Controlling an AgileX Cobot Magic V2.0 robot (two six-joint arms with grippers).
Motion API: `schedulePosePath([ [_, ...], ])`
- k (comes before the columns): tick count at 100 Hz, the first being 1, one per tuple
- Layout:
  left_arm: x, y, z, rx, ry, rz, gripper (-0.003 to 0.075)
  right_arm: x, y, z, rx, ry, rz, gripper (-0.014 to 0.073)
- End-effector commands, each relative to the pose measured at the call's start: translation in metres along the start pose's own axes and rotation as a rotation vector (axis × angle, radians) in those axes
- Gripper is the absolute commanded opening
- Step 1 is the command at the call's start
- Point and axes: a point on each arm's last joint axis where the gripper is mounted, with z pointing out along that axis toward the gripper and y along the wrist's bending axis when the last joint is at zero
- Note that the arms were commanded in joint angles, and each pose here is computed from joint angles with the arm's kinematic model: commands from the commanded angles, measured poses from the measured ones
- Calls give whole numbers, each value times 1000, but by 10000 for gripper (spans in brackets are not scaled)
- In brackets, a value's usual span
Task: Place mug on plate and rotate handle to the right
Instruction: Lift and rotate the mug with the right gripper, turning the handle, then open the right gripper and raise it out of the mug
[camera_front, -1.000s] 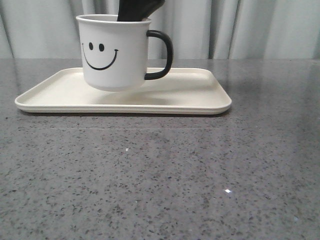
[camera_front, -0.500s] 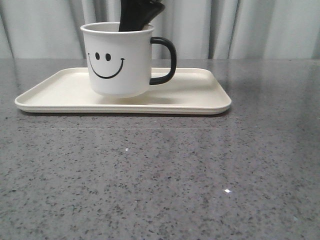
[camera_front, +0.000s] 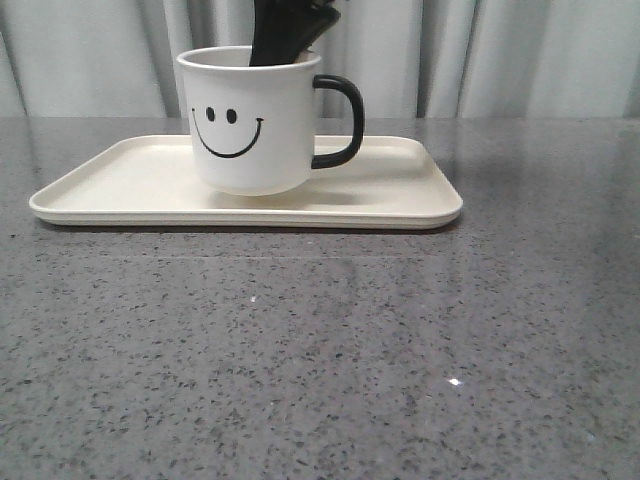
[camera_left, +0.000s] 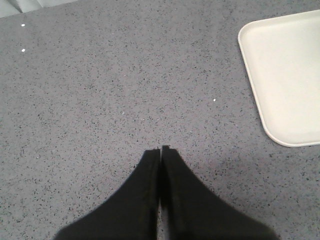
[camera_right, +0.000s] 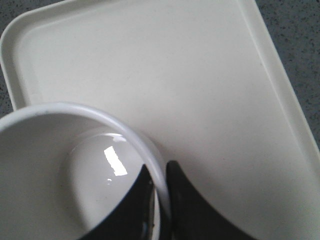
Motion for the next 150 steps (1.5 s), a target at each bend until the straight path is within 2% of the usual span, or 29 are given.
schedulePosePath([
  [1,-10,1,-8,-4,-98,-15,-20,-5,10,-36,-20,-19,-26,-66],
  [110,-10,1,-7,-4,-96,-15,-20,0,2,-19,-34,2,-5,-61],
  [132,-10,1,-7,-4,-96,-15,-20,2,-2,-21,-26,-3,7,62],
  [150,-10,1,-7,-4,-96,-15,-20,3,-4,-24,-28,-19,19,83],
])
